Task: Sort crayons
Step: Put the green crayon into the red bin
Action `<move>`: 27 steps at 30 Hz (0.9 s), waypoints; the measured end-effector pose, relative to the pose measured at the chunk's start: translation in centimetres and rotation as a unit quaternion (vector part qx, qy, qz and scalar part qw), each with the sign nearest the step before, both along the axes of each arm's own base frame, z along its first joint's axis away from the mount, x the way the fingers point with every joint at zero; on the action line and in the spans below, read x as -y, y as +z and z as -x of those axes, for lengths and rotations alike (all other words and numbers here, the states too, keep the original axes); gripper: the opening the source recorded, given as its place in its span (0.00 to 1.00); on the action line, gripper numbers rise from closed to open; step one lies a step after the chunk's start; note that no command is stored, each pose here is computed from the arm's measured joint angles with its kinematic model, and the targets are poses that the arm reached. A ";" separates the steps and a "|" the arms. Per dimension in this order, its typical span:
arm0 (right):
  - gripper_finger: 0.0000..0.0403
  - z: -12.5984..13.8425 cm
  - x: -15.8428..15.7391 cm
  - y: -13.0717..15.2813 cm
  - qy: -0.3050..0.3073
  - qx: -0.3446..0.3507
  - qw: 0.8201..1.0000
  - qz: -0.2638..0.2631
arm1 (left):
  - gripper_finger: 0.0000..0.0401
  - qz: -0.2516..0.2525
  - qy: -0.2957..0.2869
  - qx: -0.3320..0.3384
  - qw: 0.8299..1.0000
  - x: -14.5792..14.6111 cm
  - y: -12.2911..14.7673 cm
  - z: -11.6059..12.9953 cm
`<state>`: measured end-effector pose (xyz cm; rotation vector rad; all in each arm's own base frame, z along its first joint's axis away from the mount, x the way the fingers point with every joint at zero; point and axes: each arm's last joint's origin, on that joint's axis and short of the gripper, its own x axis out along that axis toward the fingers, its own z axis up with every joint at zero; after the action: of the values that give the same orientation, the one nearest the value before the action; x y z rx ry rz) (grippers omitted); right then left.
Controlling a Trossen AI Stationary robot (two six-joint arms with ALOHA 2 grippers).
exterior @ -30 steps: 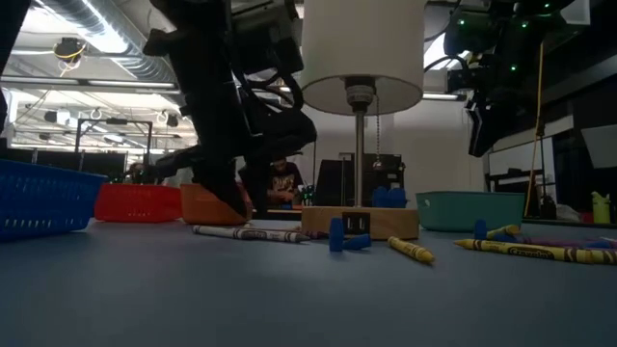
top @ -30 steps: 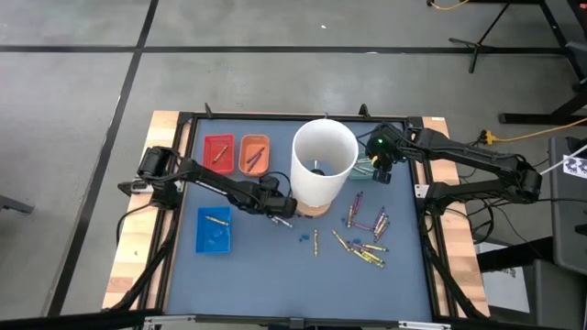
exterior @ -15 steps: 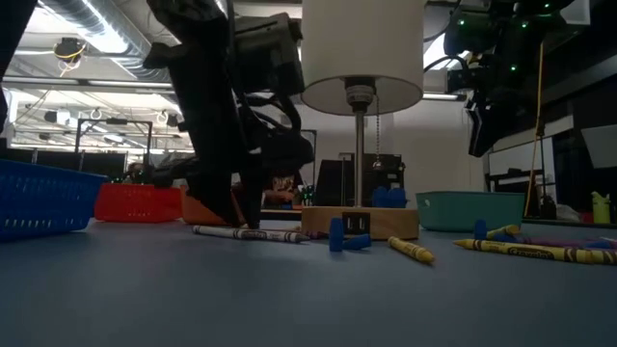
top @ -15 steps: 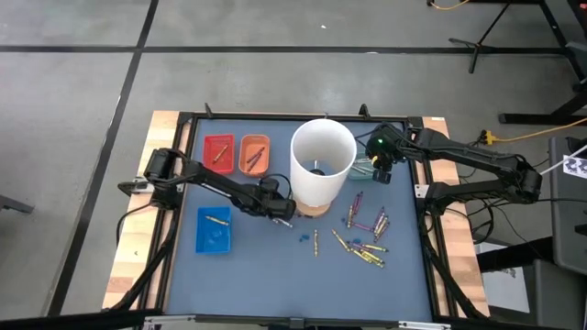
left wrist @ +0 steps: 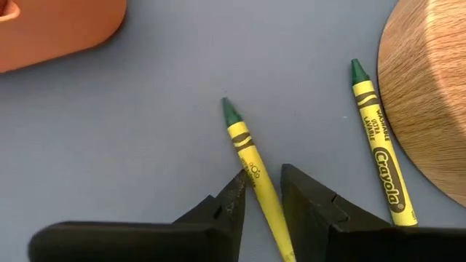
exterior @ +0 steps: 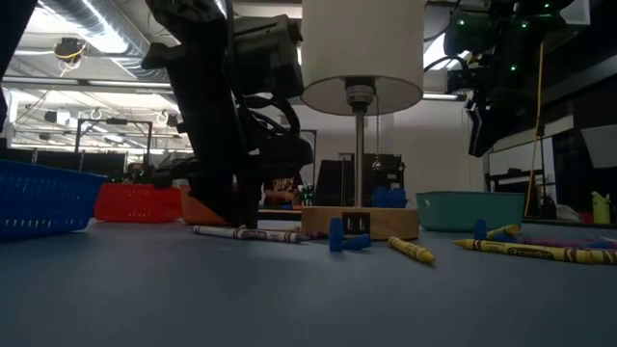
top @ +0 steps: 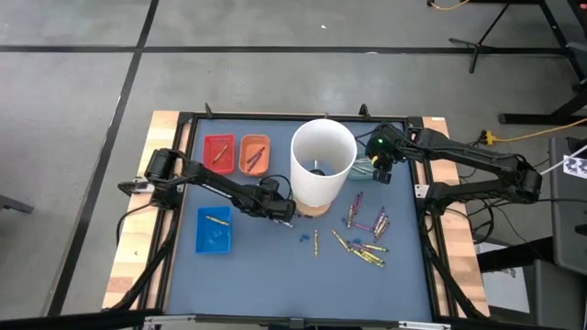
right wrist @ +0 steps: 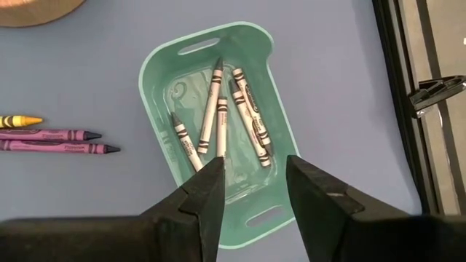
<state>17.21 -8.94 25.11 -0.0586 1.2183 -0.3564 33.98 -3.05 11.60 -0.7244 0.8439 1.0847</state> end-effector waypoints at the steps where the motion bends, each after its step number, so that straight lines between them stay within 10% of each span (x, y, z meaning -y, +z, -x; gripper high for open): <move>1: 0.37 0.0 0.0 0.0 0.000 0.000 1.000 0.000 | 0.15 0.000 0.000 0.000 1.000 0.0 0.0 0.0; 27: 0.37 0.0 0.0 0.0 0.000 -0.001 1.000 0.000 | 0.02 -0.008 -0.040 -0.004 0.999 -0.8 3.8 1.2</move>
<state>17.20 -8.94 25.10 -0.0584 1.2205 -0.3561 32.73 -2.28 15.43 -0.6682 0.8640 1.0234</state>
